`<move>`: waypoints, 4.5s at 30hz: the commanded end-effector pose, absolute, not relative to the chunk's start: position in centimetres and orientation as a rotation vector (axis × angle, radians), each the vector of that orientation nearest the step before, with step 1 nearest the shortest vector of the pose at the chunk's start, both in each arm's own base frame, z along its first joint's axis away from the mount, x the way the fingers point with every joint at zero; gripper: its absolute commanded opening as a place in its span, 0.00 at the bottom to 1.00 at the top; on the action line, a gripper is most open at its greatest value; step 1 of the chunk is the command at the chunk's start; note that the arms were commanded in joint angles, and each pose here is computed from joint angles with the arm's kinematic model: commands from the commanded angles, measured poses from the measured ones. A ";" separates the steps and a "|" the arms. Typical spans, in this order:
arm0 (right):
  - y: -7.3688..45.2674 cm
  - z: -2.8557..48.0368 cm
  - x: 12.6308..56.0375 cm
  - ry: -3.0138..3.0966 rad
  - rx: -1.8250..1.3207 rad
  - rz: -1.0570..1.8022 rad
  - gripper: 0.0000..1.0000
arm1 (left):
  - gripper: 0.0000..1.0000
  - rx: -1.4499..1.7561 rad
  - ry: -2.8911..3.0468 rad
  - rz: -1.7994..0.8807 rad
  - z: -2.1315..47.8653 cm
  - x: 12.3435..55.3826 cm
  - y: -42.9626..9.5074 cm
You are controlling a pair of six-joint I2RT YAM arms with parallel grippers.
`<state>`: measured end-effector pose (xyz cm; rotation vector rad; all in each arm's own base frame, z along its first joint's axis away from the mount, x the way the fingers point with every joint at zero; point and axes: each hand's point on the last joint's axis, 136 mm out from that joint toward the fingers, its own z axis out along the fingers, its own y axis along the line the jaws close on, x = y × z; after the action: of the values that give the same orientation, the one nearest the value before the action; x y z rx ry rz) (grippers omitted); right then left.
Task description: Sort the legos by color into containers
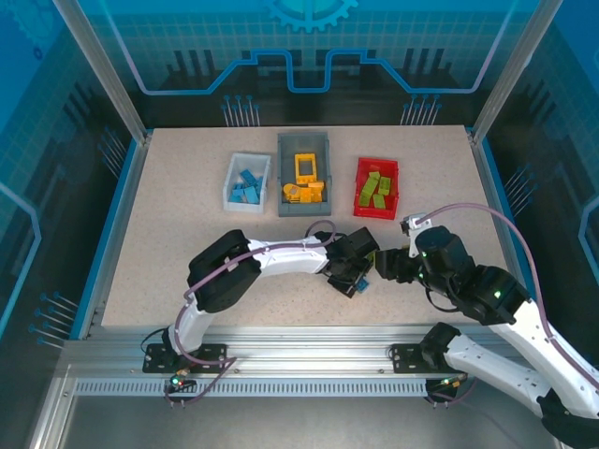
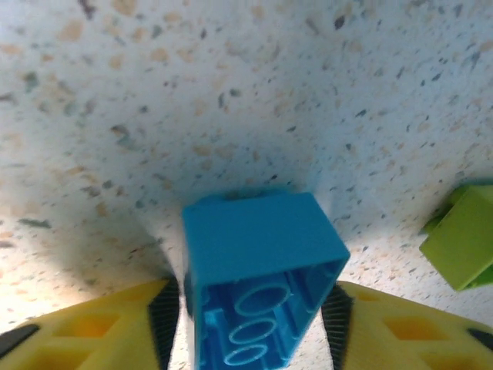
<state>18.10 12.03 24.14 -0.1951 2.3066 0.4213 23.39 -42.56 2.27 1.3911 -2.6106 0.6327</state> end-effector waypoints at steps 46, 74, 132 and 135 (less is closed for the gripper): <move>28.6 22.2 25.9 2.137 -0.406 0.699 0.72 | 0.28 0.978 -3.521 0.415 13.5 52.0 -8.0; 13.5 11.1 25.9 2.610 0.323 0.277 0.75 | 0.65 0.708 -3.600 0.929 22.7 46.2 -14.0; 8.1 17.4 38.1 2.454 0.445 0.034 0.34 | 0.68 -0.450 -3.593 1.601 28.7 26.0 -30.9; 7.6 17.5 40.8 2.464 0.407 -0.055 0.34 | 0.68 -0.452 -3.625 1.561 29.2 27.3 -31.8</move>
<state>39.07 9.22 18.34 0.5035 2.4209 0.1136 25.86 -31.31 28.48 -0.4939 -3.5552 1.6125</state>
